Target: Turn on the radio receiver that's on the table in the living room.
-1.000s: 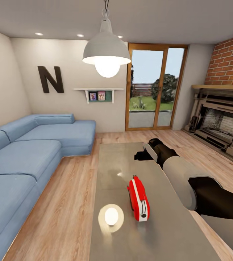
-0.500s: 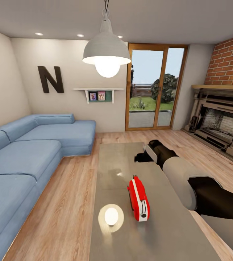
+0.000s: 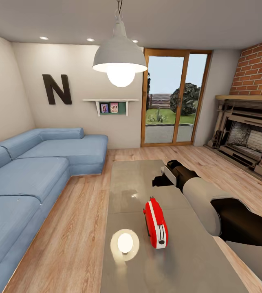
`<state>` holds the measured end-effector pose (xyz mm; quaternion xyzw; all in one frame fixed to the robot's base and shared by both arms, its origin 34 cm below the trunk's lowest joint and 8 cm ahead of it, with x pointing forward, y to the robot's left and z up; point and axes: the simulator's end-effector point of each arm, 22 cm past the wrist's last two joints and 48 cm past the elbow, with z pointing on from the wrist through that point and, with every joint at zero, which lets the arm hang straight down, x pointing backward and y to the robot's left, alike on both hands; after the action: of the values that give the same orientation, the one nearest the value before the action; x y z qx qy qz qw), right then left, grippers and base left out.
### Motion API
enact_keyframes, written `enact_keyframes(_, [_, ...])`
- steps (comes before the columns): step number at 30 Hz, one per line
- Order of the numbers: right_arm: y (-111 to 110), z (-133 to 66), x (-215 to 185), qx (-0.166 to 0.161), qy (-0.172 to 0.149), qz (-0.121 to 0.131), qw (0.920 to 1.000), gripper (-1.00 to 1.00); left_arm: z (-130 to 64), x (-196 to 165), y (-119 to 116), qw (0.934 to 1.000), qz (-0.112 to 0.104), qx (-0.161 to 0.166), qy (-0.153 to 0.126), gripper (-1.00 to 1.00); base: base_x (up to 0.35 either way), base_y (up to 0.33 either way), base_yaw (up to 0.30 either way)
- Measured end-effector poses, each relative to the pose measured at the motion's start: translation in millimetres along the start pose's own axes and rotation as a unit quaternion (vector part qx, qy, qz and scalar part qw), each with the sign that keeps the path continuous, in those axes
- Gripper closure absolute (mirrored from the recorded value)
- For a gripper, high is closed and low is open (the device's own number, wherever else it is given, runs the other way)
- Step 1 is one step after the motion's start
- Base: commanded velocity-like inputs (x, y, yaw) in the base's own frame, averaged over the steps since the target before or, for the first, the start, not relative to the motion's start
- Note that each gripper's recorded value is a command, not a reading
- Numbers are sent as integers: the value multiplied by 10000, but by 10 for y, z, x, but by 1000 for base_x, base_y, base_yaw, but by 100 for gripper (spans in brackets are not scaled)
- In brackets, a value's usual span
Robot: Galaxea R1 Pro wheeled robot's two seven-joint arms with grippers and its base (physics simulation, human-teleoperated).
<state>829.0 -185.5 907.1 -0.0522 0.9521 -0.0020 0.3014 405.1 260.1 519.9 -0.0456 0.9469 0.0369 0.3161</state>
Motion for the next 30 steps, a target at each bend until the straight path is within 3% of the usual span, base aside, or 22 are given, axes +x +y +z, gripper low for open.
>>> enact_keyframes(23, [17, 126, 68, -41, 100, 16, 9999, -100, 0, 99, -44, 9999, 31, 22, 120, -100, 0, 0, 0])
enact_keyframes(30, [17, 222, 131, -33, 77, 10, 10000, -100, 95, 166, -16, 9999, 33, -19, 106, -100, 0, 0, 0])
